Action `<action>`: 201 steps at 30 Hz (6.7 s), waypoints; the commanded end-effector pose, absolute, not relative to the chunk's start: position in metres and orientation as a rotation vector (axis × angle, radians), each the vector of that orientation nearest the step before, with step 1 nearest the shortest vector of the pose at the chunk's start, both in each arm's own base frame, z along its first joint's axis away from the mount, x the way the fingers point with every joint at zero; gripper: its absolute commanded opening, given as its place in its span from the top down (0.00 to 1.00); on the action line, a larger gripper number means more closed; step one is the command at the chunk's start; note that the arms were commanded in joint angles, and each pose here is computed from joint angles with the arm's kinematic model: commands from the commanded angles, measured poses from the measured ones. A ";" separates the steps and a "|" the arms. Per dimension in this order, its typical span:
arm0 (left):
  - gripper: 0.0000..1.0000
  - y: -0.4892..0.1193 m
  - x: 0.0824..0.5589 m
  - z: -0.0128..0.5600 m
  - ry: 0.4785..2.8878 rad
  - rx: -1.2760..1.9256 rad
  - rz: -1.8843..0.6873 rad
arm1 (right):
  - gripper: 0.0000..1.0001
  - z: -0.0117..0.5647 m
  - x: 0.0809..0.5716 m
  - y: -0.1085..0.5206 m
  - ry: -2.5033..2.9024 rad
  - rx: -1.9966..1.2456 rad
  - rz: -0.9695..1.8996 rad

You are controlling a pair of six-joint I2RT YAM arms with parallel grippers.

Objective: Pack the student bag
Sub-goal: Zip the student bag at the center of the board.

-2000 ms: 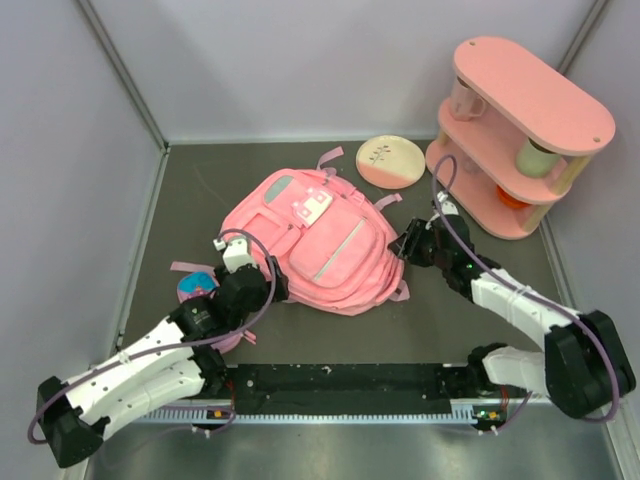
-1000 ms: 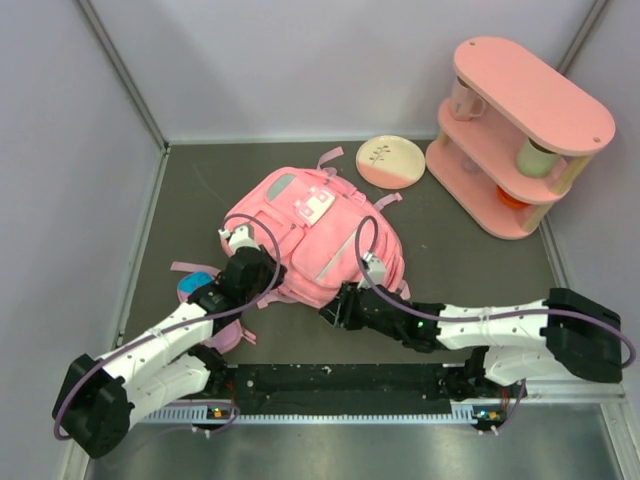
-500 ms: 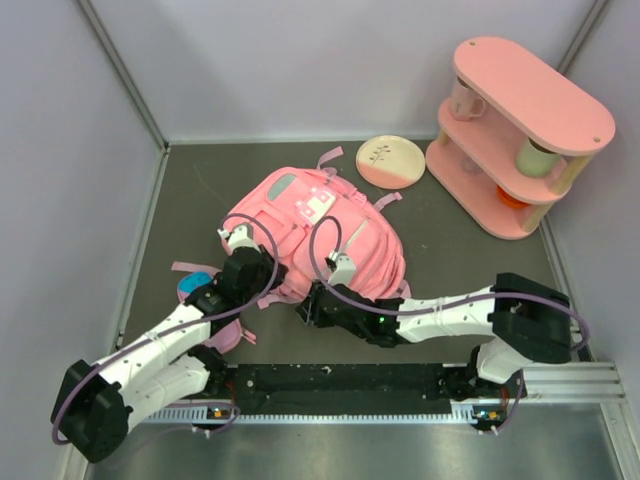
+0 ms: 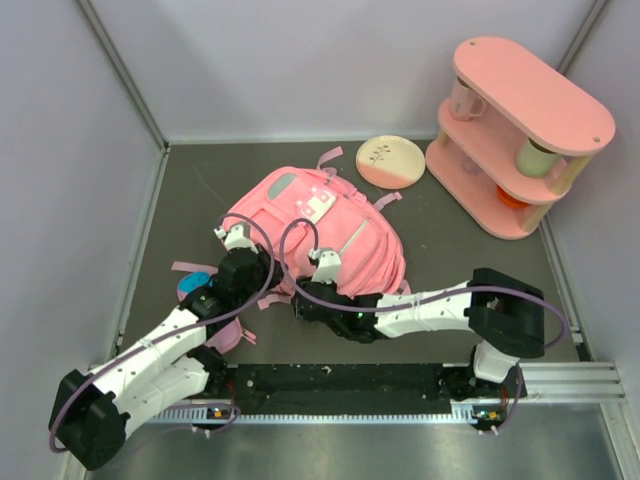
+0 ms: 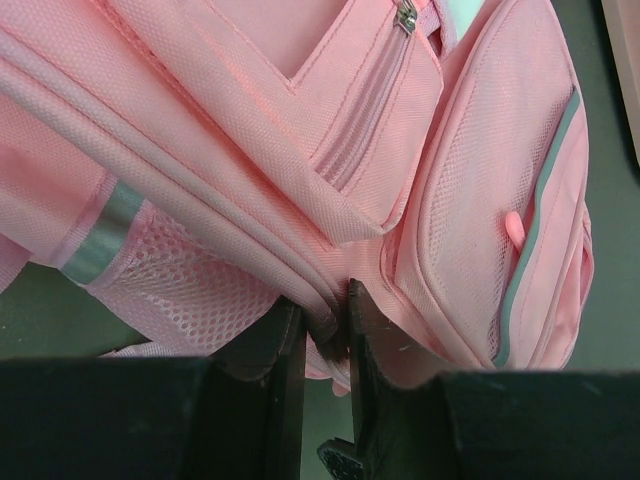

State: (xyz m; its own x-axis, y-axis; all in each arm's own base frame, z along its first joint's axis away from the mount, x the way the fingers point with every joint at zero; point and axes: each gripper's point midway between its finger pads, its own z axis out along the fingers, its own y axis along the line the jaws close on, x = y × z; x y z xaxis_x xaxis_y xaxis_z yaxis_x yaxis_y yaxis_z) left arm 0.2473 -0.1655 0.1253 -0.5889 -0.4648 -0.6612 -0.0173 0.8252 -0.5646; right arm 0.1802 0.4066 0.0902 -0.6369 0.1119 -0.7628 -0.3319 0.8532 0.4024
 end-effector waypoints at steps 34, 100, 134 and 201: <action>0.34 -0.211 0.237 0.132 2.163 -0.168 -0.880 | 0.50 0.110 0.257 0.316 2.030 -0.014 0.139; 0.28 -0.211 0.242 0.125 2.151 -0.189 -0.872 | 0.72 0.008 0.211 0.300 2.421 -0.064 0.149; 0.28 -0.205 0.245 0.121 2.157 -0.201 -0.822 | 0.79 -0.006 0.181 0.288 2.527 -0.177 0.236; 0.27 -0.192 0.247 0.116 2.135 -0.258 -0.764 | 0.69 0.057 0.234 0.310 2.244 -0.561 -0.093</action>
